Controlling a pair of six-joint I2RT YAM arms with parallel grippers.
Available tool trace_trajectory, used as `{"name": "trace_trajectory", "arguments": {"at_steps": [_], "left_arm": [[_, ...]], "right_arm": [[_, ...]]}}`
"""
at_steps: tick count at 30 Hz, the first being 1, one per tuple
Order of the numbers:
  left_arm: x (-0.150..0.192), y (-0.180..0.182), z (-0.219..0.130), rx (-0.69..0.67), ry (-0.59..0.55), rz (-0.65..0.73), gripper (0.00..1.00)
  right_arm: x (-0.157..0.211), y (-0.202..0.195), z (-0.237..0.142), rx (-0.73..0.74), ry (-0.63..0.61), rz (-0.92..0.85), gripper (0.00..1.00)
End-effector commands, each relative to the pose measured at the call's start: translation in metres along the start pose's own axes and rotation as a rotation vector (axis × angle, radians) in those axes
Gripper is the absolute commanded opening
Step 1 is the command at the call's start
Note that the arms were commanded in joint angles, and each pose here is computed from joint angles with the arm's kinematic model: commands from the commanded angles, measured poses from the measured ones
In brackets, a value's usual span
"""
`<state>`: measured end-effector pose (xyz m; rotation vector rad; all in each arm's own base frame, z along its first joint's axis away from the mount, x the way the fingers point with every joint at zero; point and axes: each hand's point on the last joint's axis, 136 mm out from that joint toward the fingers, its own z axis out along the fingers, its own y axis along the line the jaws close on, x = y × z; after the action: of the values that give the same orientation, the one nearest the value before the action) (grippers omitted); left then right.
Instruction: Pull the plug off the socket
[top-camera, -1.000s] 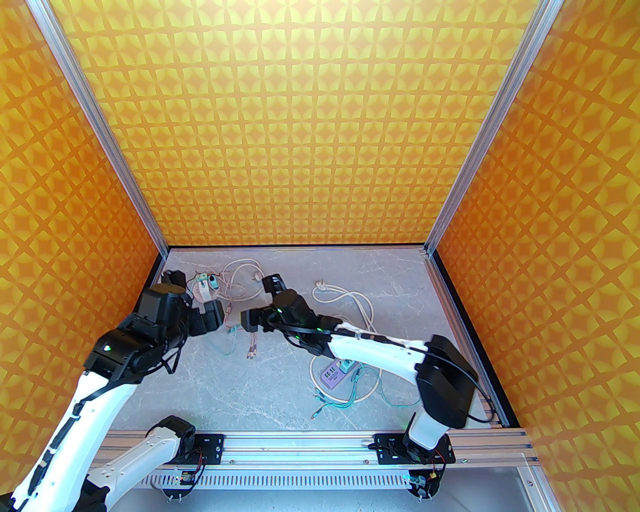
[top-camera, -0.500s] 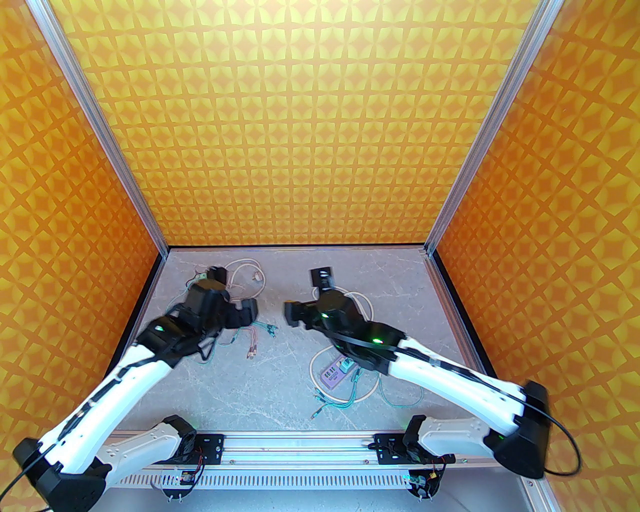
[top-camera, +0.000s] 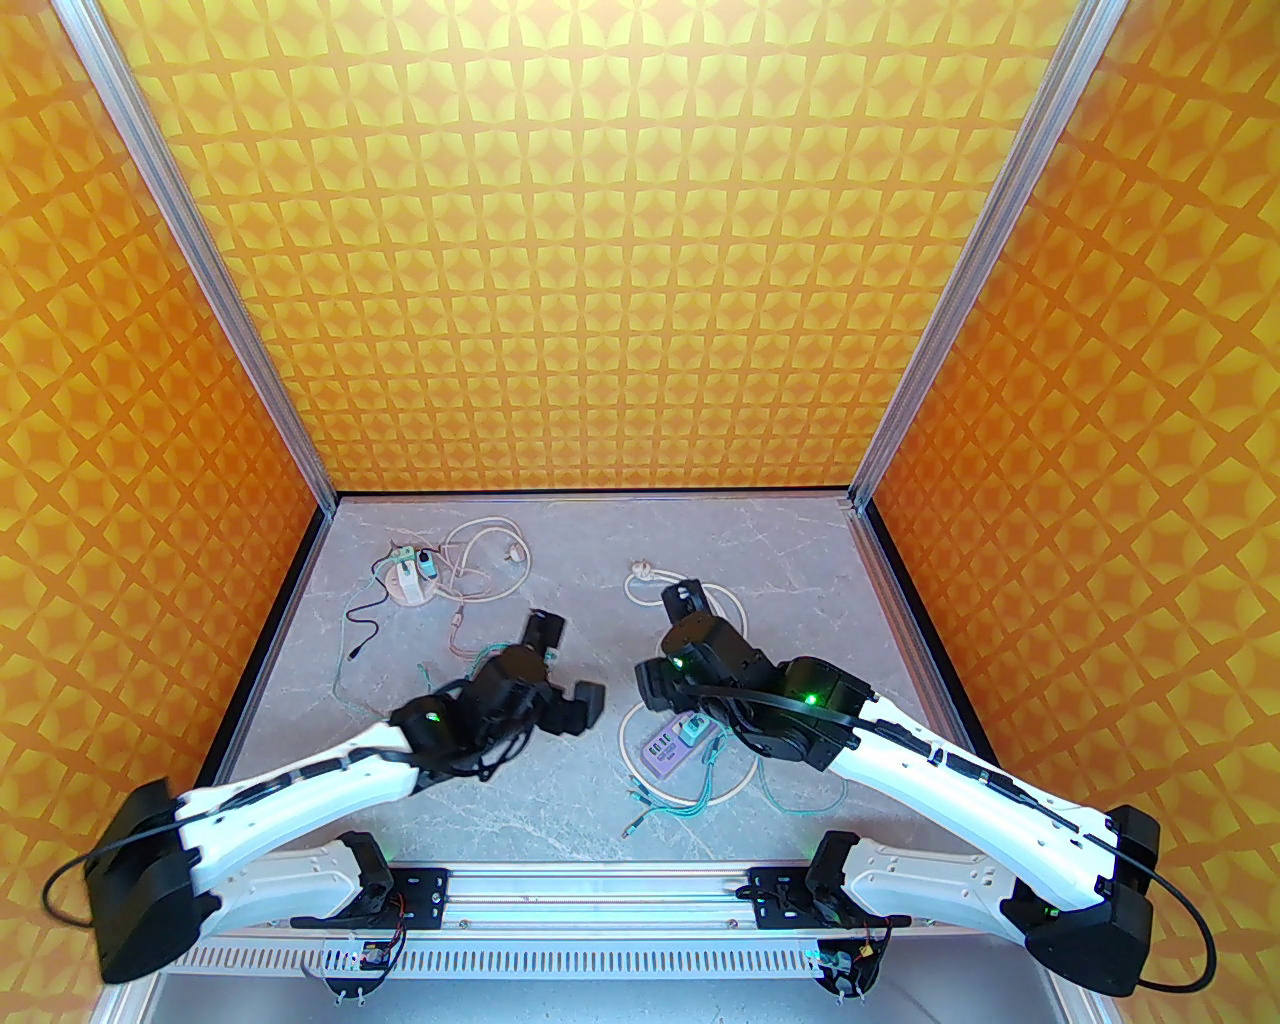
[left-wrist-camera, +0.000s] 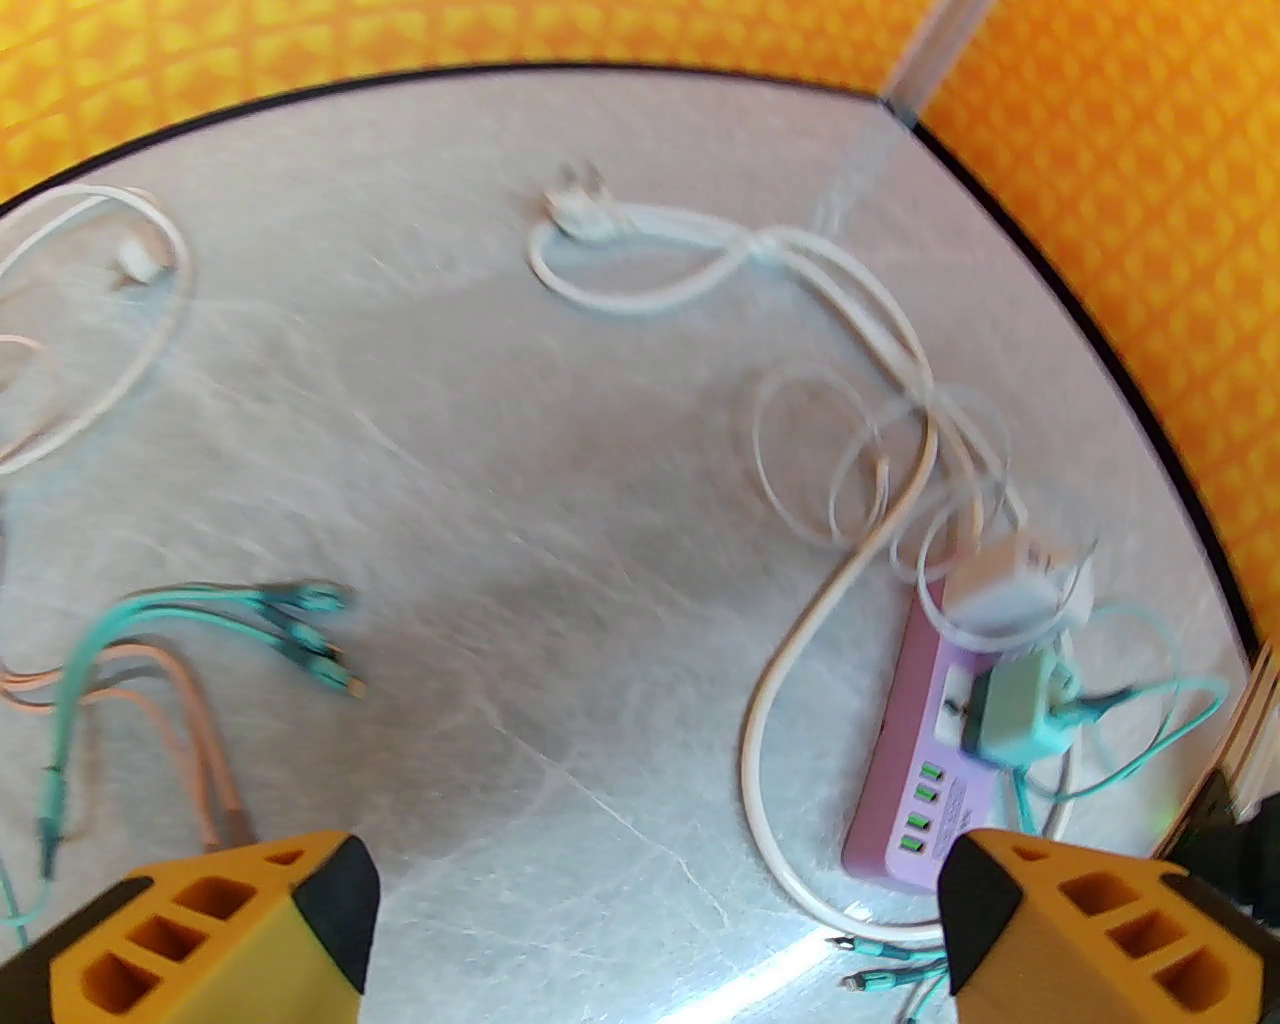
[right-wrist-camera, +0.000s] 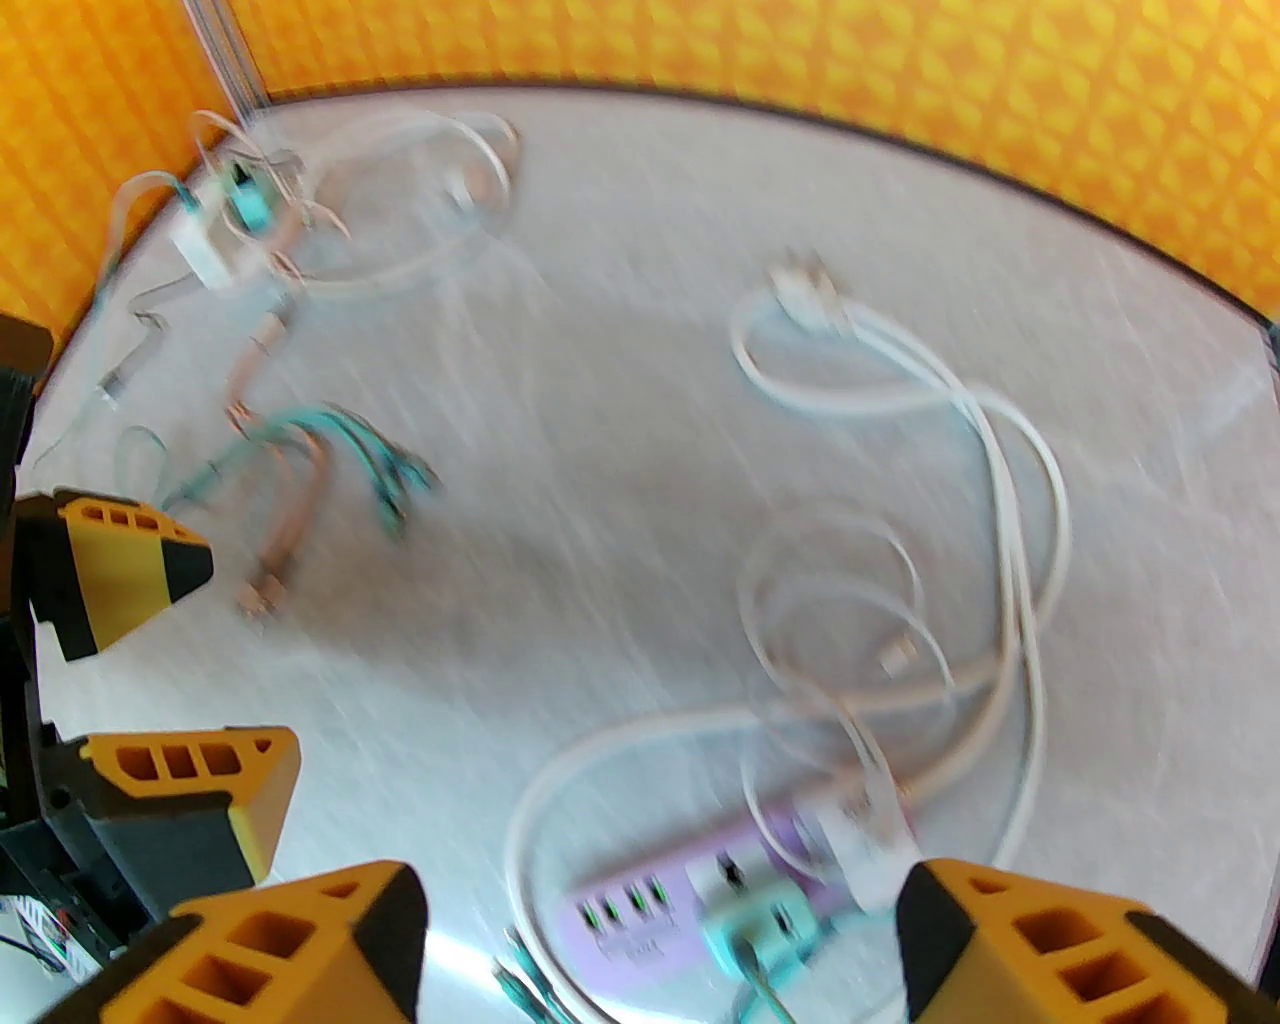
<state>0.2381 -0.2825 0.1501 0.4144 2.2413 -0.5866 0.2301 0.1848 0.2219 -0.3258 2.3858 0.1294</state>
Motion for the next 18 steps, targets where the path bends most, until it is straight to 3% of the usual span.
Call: {"name": "trace_trajectory", "arguments": {"at_steps": [1, 10, 18], "left_arm": [[-0.001, -0.032, 0.008, 0.085, -0.038, 0.091, 0.93], [0.027, -0.086, 0.041, 0.148, 0.044, 0.268, 0.75], [0.042, -0.114, 0.065, 0.166, 0.082, 0.336, 0.67]], "right_arm": [[0.022, -0.031, -0.006, 0.123, 0.05, 0.06, 0.88], [0.044, -0.07, 0.001, 0.143, 0.033, 0.276, 0.86], [0.057, -0.088, 0.037, -0.06, 0.016, 0.62, 0.65]]}}
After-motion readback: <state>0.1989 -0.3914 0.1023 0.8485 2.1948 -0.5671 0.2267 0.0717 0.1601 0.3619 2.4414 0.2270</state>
